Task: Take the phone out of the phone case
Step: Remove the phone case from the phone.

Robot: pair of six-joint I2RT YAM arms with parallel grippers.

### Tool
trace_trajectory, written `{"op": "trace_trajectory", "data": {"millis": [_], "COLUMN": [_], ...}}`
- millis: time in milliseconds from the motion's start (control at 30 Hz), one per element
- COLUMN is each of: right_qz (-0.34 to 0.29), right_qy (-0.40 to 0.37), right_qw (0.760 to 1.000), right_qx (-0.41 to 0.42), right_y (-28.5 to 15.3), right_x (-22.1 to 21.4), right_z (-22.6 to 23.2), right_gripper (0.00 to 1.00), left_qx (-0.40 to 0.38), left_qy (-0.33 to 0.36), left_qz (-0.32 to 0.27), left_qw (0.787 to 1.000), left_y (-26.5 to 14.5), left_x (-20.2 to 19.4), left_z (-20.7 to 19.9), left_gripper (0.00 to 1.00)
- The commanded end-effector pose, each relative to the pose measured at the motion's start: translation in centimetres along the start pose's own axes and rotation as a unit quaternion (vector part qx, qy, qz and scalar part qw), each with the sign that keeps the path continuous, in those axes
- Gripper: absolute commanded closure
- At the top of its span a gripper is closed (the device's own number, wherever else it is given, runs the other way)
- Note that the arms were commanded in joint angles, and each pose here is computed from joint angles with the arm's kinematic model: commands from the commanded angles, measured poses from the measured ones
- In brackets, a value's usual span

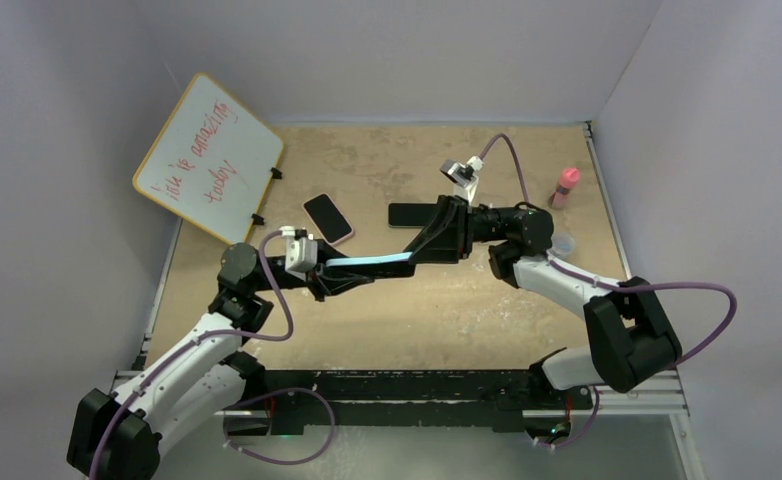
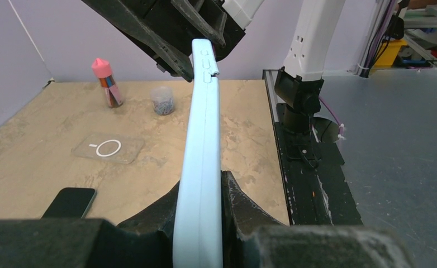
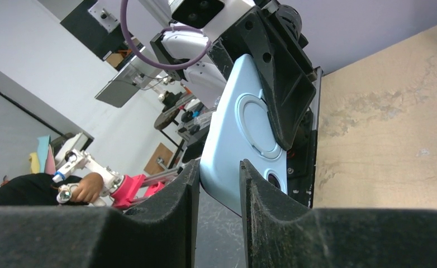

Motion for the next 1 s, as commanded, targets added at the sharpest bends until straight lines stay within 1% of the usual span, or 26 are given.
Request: {"op": "trace_trajectory", "data": {"millis": [0,233,567,767,967], "right_qz": [-0.009,0.003,0.025,0.033,0.036], "right_qy": [-0.176,-0.16,-0.156,-0.138,-0.116], "right_qw": [0.983,0.985,0.983,0.985,0.988], "right_qx": [0.058,0.065,0.095,0.099,0.091], "right_y": [-0.2,0.0,1.4,1.8,1.9], "right_x": [0.6,0.3,-0.2,-0.8,-1.5], "right_z": [3.5,3.4,4.0,3.3,1.6], "right_gripper": [0.81,0.87,1.0,1.0,1.0], "left_qx": [-0.029,-0.049,-0.072,-0.096,-0.117], "left_qy": [0.09,0.116,0.131,0.142,0.148], "left_qz": [-0.018,-0.013,-0.028,-0.054,-0.081], "left_qw": [0.995,0.992,0.988,0.984,0.979], "left_y": [0.0,0.2,0.8,0.9,0.6], "left_x": [2.1,2.2,3.8,5.3,6.4], "left_z": [-1.0,-1.4,-1.9,-3.2,-4.8], "left_gripper": [1.0,1.0,1.0,1.0,1.0]}}
Point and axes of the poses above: each gripper's point midway between its finger pads, its own y axis out along the fingers, its own z axis along the line the jaws close on, x = y × z, the point moved 3 cm from there along -y, back along the fingers, and after that the axes turned 10 degrees about -y, right-handed, at the moved point
